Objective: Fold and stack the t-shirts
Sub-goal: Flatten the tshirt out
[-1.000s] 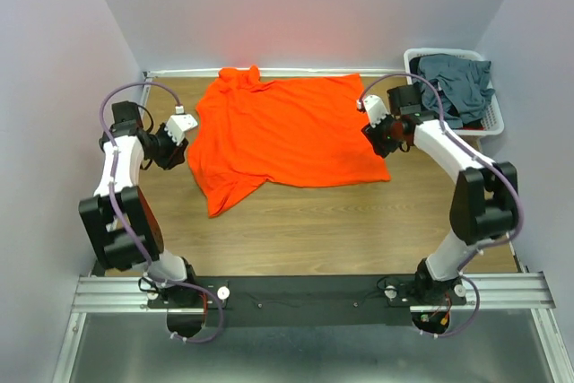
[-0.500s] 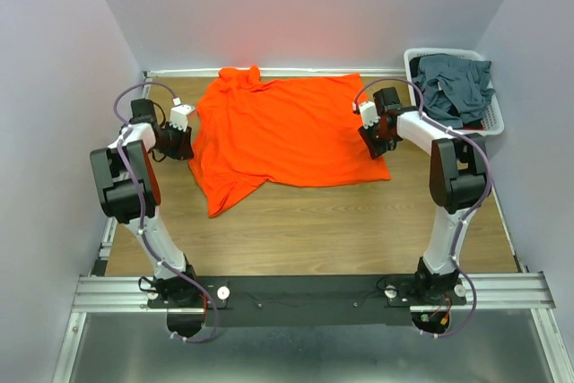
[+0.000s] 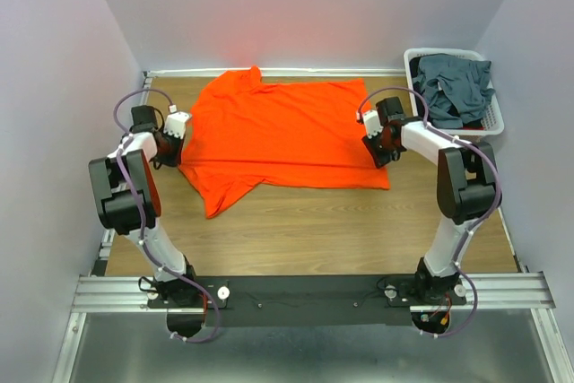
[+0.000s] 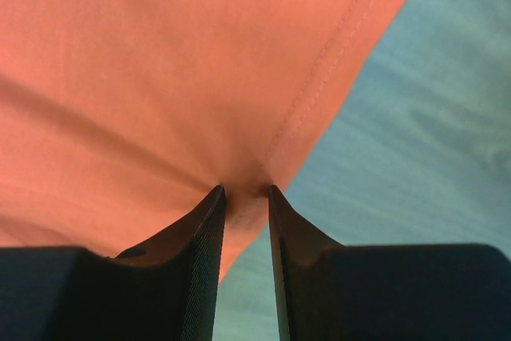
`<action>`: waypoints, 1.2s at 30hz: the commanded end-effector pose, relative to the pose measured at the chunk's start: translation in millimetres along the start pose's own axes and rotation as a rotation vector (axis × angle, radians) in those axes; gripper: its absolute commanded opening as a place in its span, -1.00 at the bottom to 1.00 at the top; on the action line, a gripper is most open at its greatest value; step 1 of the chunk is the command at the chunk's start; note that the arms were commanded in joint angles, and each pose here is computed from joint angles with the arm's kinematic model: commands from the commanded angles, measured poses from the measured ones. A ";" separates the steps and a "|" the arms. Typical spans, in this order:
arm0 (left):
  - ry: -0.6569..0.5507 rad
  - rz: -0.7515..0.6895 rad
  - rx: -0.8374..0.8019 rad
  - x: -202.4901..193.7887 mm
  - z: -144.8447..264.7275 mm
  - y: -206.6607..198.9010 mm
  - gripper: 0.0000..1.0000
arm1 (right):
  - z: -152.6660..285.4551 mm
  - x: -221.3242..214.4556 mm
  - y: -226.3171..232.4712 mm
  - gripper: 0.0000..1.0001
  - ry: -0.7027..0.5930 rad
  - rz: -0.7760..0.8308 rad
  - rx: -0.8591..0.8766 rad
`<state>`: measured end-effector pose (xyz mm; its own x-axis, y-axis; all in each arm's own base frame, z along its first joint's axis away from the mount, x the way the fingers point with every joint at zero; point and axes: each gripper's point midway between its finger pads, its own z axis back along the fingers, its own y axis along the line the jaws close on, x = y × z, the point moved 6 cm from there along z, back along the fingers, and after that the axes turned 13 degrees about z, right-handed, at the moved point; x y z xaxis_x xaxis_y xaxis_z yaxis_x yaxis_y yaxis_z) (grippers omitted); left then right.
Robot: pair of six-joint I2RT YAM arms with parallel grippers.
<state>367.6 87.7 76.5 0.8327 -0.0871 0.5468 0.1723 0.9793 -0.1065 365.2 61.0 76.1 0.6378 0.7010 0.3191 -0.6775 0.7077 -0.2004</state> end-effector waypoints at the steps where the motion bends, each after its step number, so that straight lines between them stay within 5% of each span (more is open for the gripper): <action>1: 0.109 -0.021 0.026 -28.4 22.4 -1.1 -0.60 | 9.1 -26.6 17.3 -0.27 0.094 -0.013 0.076; 4: 0.011 -0.123 -0.086 -4.0 59.0 -27.3 -0.14 | 31.8 -9.1 22.1 -0.13 0.010 -0.030 0.132; 8: -0.020 -0.252 -0.198 6.2 82.8 -68.3 0.01 | 55.8 9.3 21.7 0.04 -0.053 -0.054 0.145; 13: 0.035 -0.353 -0.334 -7.6 78.9 -132.9 0.06 | 62.2 10.4 26.2 0.06 -0.041 -0.066 0.171; 21: 0.117 -0.389 -0.431 -25.9 52.2 -180.3 0.22 | 58.3 1.2 27.8 0.06 -0.001 -0.064 0.159; 36: 0.194 -0.428 -0.475 -43.4 25.9 -204.8 0.15 | 56.7 -3.6 26.8 0.05 0.020 -0.053 0.142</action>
<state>285.1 -97.1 101.5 0.7104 -0.5243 0.4694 0.6810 0.6804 -0.2706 331.1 74.3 121.5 0.6745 0.6593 0.3322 -0.6873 0.7251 -0.0436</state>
